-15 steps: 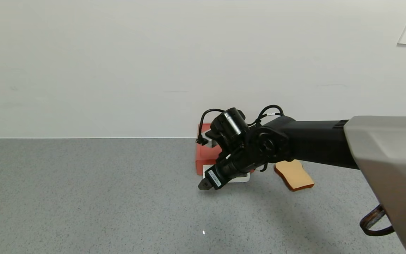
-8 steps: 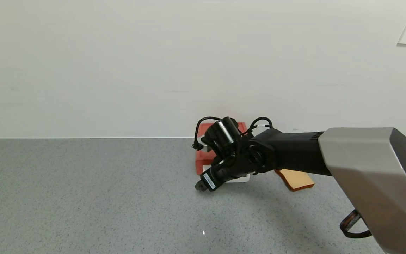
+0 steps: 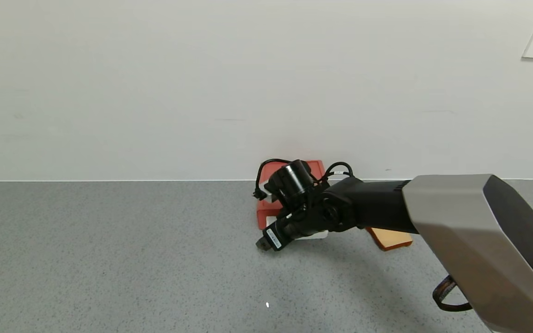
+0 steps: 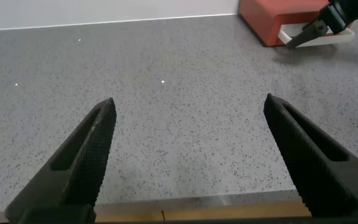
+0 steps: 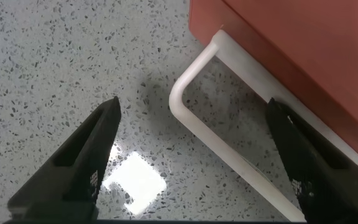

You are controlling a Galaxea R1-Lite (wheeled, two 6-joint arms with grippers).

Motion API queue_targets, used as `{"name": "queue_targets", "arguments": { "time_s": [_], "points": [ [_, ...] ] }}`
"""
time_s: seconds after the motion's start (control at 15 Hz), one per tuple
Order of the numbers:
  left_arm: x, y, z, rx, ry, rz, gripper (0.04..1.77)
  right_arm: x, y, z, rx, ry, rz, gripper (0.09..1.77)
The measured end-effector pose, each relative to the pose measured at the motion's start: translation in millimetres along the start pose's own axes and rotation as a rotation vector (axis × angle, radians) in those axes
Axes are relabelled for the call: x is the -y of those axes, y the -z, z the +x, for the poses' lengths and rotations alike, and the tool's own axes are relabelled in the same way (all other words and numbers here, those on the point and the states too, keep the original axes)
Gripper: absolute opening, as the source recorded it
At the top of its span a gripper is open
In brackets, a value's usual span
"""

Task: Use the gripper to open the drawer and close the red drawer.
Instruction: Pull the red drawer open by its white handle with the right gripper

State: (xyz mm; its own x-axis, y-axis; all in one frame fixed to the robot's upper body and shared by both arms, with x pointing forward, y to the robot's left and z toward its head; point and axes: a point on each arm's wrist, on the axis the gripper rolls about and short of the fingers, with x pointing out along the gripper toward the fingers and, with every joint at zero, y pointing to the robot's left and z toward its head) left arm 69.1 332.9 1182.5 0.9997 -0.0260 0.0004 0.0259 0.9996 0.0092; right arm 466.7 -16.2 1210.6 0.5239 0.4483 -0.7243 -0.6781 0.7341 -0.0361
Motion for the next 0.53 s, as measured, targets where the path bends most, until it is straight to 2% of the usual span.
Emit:
{"name": "queue_targets", "arguments": {
  "time_s": [0.53],
  "points": [
    [0.0, 0.0, 0.0, 0.000, 0.000, 0.000, 1.72, -9.1, 6.2, 4.2, -0.047, -0.025, 0.030, 1.71]
  ]
}}
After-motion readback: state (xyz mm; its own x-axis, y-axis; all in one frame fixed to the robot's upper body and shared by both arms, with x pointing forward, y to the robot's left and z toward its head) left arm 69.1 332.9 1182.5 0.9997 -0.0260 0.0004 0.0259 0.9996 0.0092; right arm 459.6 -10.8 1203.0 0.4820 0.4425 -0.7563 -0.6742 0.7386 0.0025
